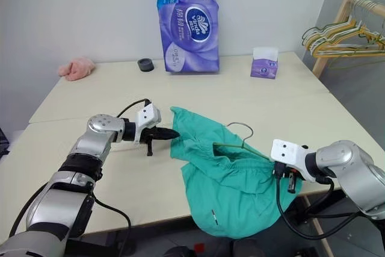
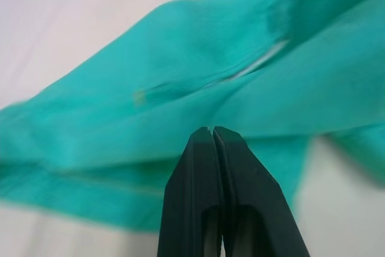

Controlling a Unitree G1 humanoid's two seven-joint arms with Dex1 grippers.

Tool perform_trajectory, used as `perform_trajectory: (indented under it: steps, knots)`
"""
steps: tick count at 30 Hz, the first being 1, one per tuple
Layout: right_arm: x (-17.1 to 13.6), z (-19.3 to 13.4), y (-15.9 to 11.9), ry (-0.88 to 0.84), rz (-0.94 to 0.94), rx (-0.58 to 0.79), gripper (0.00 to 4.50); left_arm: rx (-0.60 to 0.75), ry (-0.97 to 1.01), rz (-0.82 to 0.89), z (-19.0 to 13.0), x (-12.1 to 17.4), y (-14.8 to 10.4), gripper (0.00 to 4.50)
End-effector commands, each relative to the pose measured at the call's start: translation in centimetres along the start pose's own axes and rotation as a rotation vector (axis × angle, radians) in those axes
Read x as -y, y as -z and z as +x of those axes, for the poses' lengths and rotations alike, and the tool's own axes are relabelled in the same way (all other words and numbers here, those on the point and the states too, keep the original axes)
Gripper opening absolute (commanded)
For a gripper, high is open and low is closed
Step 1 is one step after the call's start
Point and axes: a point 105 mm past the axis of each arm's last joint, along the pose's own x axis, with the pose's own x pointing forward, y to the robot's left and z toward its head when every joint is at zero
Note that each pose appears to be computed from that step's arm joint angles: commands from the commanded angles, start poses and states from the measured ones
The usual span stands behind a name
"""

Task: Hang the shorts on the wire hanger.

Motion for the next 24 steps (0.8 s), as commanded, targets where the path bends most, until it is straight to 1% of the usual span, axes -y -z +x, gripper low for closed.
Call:
perform_trajectory:
  steps: [1, 2, 5, 9, 10, 13, 17, 20, 24]
  knots:
    - [1.0, -0.9, -0.9, 0.053, -0.032, 0.028, 0.00, -0.003, 0.054, 0.017, -1.7, 0.6, -1.3, 0.42]
    - [1.0, -0.9, -0.9, 0.056, -0.031, 0.028, 0.00, 0.001, 0.052, 0.020, -2.0, 0.6, -1.6, 0.60]
    - [1.3, -0.9, -0.8, 0.063, -0.028, 0.027, 0.00, 0.043, 0.067, -0.008, -2.7, 0.8, -2.9, 1.45]
    - [1.5, -0.8, -0.8, 0.067, -0.027, 0.028, 0.00, 0.047, 0.098, -0.021, -2.8, 1.4, -3.6, 2.66]
    - [1.5, -0.8, -0.8, 0.068, -0.028, 0.029, 0.00, 0.039, 0.118, -0.013, -2.6, 1.8, -3.5, 2.86]
    - [1.6, -0.7, -1.0, 0.069, -0.032, 0.034, 0.00, -0.002, 0.151, 0.009, -1.8, 2.6, -2.7, 2.86]
    - [1.6, -0.6, -1.3, 0.068, -0.040, 0.042, 0.00, 0.012, 0.159, 0.015, -0.5, 2.7, -2.6, 2.86]
    - [1.5, -0.6, -1.5, 0.064, -0.049, 0.047, 0.00, -0.009, 0.153, 0.034, 0.6, 2.5, -1.9, 2.86]
    - [1.6, -0.7, -1.8, 0.066, -0.062, 0.052, 0.00, 0.006, 0.128, 0.025, 1.8, 1.9, -1.4, 2.86]
